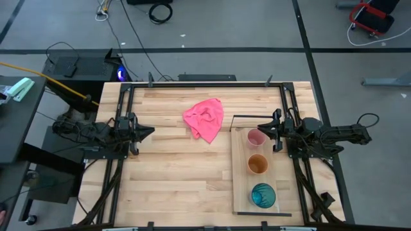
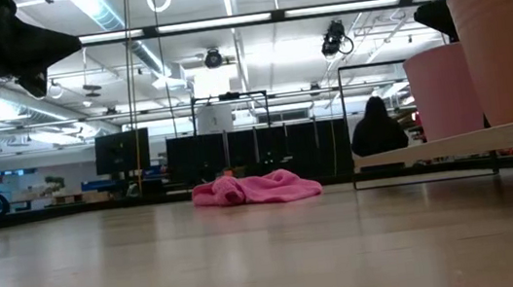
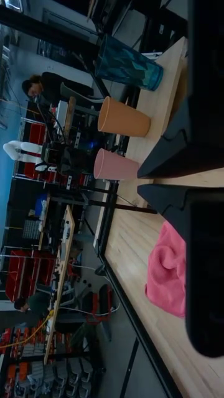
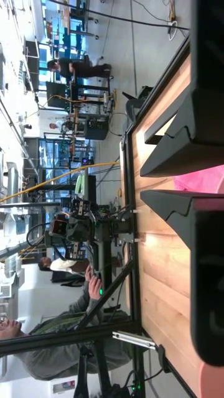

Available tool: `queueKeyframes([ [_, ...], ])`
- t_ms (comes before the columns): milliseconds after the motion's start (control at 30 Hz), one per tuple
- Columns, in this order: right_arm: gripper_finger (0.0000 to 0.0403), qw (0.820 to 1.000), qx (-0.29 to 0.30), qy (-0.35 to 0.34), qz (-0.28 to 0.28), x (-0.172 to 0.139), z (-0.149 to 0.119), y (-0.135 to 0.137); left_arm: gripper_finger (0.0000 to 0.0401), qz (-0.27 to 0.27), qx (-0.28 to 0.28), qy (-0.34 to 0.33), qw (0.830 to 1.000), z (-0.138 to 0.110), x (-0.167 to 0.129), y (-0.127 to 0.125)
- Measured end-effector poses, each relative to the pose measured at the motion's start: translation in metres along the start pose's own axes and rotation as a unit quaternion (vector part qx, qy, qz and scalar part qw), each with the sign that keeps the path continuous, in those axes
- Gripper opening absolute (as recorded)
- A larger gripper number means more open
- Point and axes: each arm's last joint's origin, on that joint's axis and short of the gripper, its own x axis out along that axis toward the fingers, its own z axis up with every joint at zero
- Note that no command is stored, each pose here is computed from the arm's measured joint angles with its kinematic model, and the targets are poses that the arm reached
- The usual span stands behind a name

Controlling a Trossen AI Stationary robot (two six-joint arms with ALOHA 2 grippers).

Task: Stack small to large cups/mugs on shelf
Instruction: Return to Home Position

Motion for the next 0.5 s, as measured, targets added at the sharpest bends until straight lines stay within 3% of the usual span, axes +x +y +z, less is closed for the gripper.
queueKeyframes([
  [500,0.0052,1.0,0.0,0.0,0.0,0.0,0.0,0.0,0.0039,0.0,0.0,0.0,1.0,0.0,0.0,0.0],
])
